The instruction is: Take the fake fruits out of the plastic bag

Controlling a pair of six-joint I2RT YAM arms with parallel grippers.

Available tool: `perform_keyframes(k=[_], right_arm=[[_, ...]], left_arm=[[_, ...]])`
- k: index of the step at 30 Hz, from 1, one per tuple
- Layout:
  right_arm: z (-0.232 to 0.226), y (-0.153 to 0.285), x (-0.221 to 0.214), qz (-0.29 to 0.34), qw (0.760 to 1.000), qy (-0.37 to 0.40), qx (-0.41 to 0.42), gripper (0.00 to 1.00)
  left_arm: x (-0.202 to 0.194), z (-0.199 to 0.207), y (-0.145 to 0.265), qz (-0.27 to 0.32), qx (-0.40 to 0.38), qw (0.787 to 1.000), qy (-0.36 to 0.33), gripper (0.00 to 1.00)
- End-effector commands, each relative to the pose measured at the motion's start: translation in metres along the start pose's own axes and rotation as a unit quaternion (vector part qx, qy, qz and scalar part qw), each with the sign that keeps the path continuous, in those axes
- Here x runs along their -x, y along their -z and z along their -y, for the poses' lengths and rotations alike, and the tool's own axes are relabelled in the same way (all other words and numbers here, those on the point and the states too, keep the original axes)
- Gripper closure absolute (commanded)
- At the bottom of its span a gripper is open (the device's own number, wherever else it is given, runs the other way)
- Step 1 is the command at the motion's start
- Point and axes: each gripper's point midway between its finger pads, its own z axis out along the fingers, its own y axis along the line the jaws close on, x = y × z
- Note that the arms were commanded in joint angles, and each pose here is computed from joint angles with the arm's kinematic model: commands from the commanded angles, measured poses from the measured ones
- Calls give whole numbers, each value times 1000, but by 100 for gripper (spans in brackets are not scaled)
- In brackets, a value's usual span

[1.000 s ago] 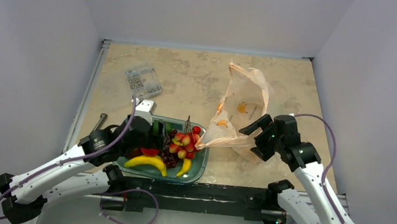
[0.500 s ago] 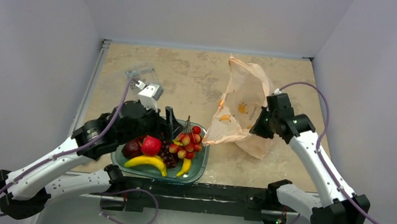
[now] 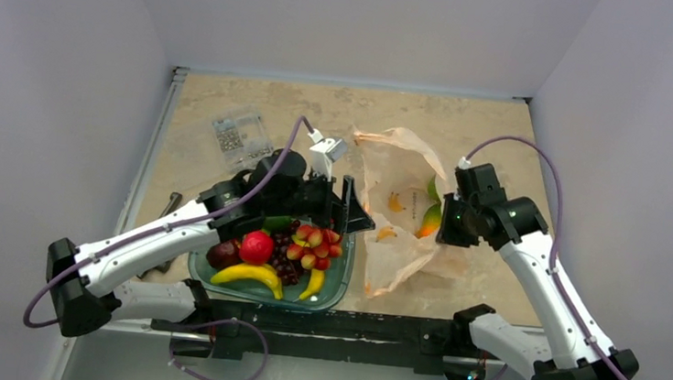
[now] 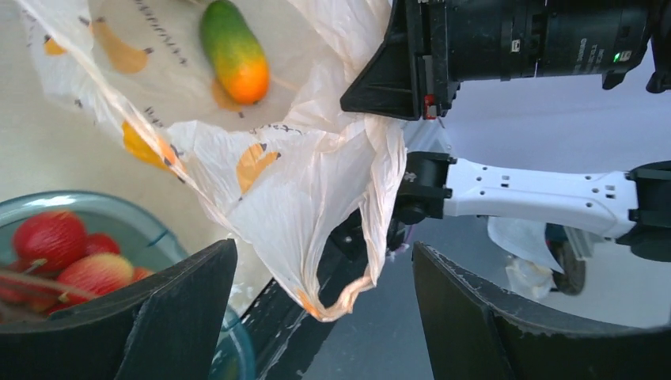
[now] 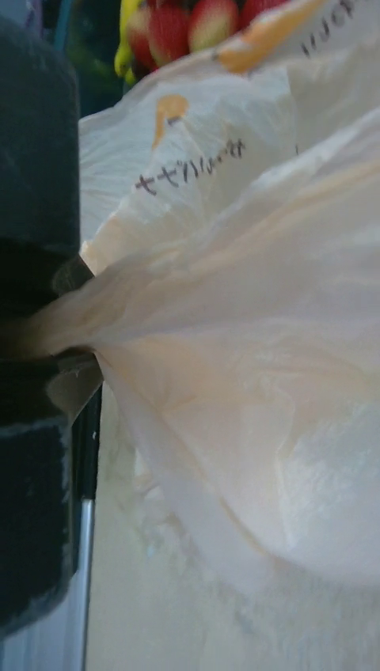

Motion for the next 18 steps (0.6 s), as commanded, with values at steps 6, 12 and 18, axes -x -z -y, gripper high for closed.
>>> perform_keyframes(k=[6,12,18], right_arm=[[39,22,-41,36,986,-145,-71,2],[-4,-1,-60,13,971,-231,63,1],[37,-24,-78,32,939,-340,-45,27]], left_arm=[[11,60,-24,12,-135,991,21,17],[-3,78,-39,-21,-154,988,0,16],[-26,79,-60,-50,-141,988,-20,17]])
